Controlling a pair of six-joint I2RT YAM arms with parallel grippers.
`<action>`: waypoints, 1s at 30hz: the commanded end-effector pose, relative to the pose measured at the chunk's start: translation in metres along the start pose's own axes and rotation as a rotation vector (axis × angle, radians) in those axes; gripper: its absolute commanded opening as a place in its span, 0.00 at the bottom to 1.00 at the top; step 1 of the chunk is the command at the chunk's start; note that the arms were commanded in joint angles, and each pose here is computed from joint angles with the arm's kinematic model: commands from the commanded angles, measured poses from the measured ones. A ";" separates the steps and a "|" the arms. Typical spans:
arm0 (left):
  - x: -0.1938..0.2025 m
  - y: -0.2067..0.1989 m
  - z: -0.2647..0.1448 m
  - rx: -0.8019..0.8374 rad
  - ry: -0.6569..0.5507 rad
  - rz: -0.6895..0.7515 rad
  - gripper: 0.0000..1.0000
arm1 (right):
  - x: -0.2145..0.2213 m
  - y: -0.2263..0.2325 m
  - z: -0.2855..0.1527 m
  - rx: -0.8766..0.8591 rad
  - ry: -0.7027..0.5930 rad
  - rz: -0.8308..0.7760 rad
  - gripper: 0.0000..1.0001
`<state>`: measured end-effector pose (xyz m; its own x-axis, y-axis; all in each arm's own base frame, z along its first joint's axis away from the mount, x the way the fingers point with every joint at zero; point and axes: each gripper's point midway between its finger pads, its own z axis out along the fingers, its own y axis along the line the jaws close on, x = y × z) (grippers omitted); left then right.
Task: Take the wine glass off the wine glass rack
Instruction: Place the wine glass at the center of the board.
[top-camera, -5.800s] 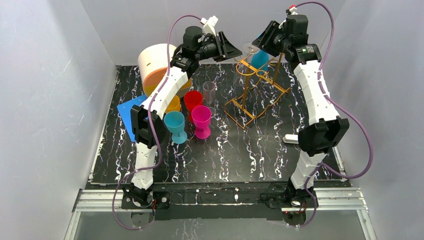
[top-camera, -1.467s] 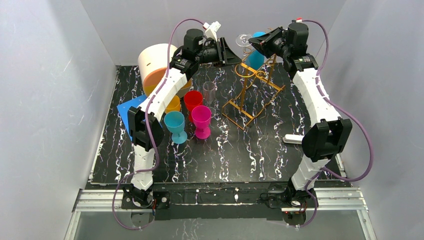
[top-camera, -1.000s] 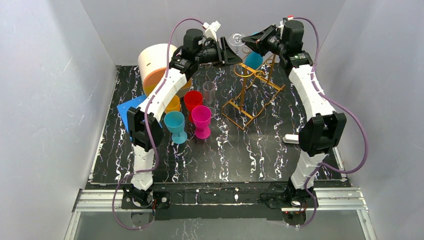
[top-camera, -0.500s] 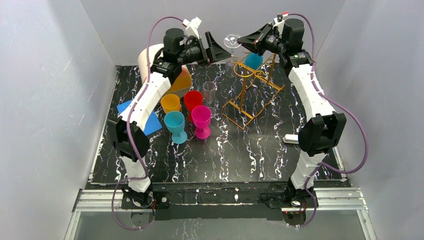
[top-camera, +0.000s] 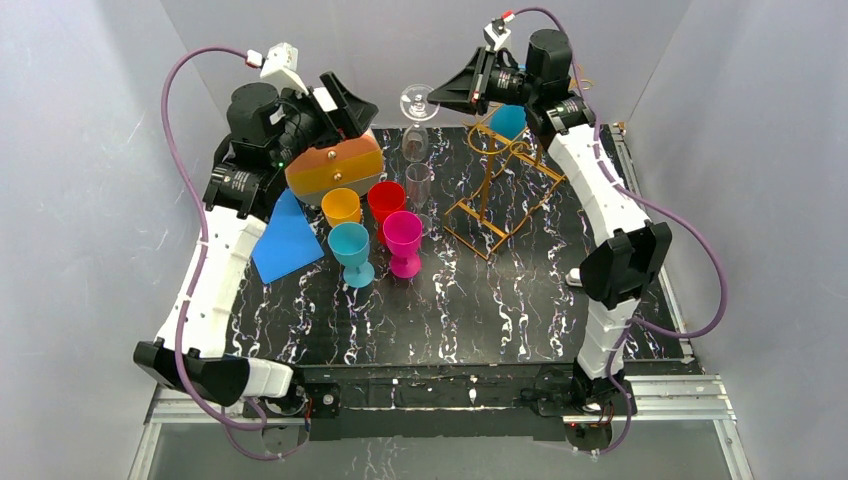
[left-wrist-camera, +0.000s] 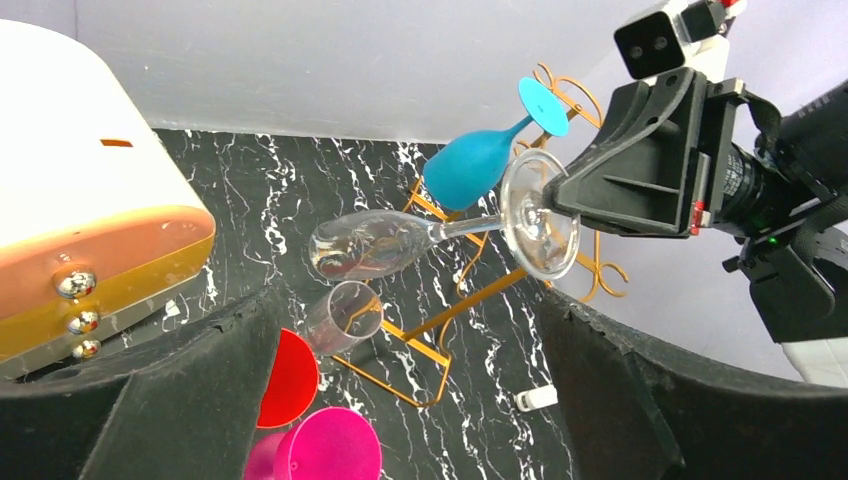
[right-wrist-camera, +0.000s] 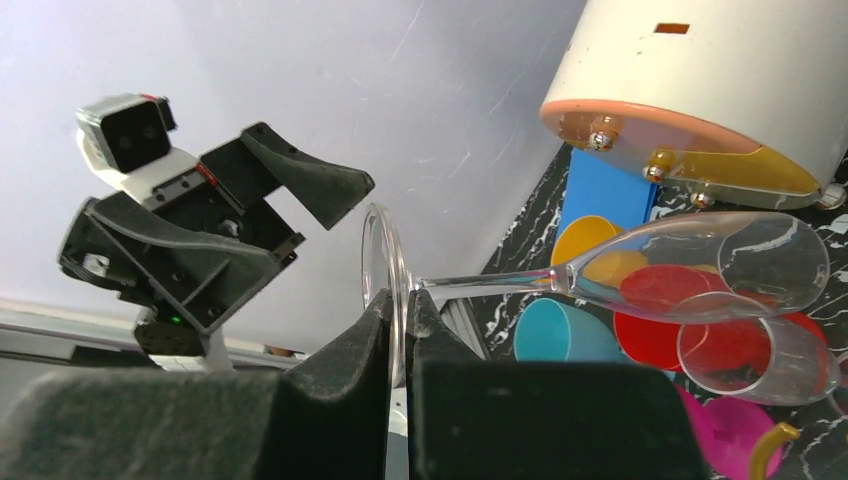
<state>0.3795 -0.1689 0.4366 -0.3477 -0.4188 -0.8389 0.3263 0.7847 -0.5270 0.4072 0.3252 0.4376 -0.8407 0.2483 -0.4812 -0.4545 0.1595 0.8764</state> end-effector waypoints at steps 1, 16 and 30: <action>-0.003 -0.020 -0.029 0.081 0.007 0.041 0.97 | 0.020 0.061 -0.016 -0.092 0.025 -0.207 0.01; 0.029 -0.090 -0.072 0.498 0.171 -0.020 0.81 | 0.073 0.083 -0.018 -0.040 -0.031 -0.410 0.01; 0.049 -0.096 -0.075 0.575 0.279 -0.060 0.57 | 0.089 0.092 -0.032 -0.064 0.002 -0.431 0.01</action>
<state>0.2814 -0.2245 0.4535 -0.5354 -0.2941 -0.7917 0.6617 0.4366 -0.6096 0.3026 0.3418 0.4507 -0.6465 0.1517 -0.7477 -0.7146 0.2229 0.6631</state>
